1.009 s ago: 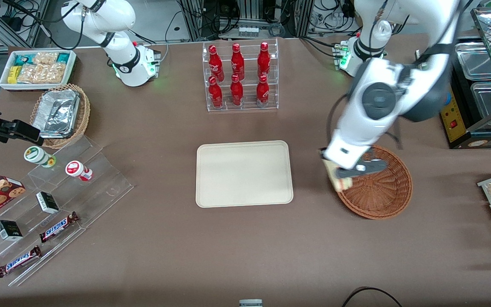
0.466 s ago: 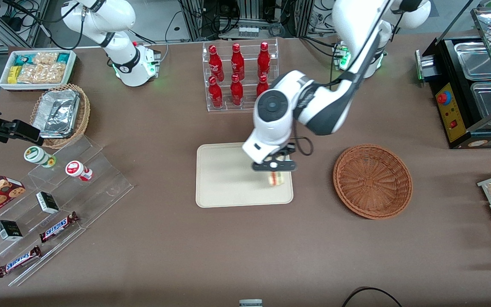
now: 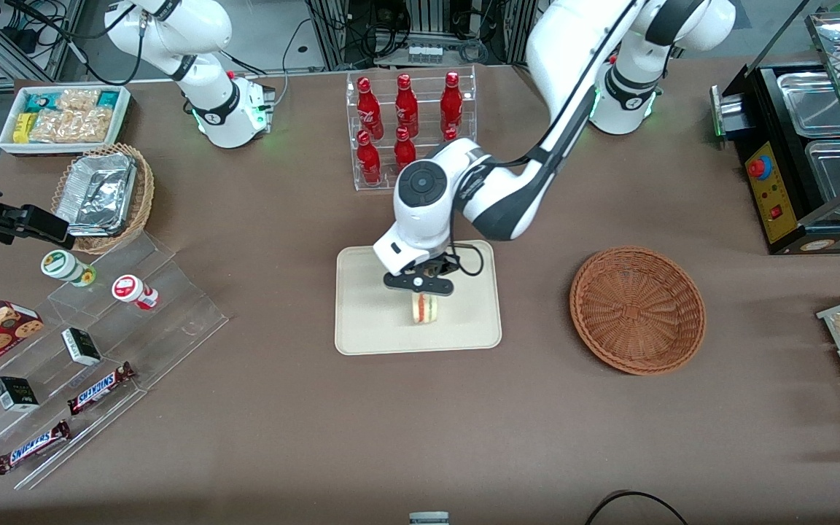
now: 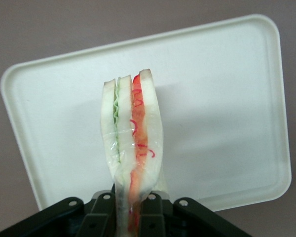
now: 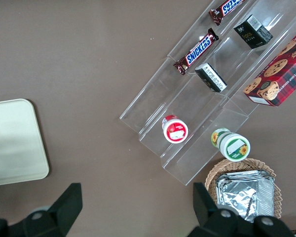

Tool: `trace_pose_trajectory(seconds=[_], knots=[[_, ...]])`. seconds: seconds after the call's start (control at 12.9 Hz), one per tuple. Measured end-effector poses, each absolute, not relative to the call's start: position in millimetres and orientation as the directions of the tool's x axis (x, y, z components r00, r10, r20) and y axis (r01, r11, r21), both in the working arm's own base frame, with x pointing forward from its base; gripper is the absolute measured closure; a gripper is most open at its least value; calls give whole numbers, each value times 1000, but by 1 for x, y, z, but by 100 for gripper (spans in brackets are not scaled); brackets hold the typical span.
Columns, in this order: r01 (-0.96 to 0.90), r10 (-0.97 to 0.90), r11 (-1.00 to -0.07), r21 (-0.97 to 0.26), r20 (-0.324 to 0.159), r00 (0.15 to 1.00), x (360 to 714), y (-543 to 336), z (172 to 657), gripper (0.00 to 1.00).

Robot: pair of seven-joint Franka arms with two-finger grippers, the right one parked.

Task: Place sandwich from basket to tray
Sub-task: 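Lower the sandwich onto the cream tray with the left gripper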

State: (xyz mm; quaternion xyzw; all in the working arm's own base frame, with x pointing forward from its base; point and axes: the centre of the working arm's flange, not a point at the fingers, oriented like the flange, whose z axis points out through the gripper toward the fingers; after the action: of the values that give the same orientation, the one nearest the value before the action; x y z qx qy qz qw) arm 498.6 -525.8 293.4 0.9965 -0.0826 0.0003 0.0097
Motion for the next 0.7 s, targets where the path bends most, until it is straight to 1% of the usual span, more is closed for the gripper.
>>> trace_pose_trajectory(seconds=[0.31, 0.7], knots=[[-178, -177, -983, 37, 18, 984, 498, -534, 263, 84], [-175, -175, -984, 24, -4, 985, 495, -535, 239, 84]])
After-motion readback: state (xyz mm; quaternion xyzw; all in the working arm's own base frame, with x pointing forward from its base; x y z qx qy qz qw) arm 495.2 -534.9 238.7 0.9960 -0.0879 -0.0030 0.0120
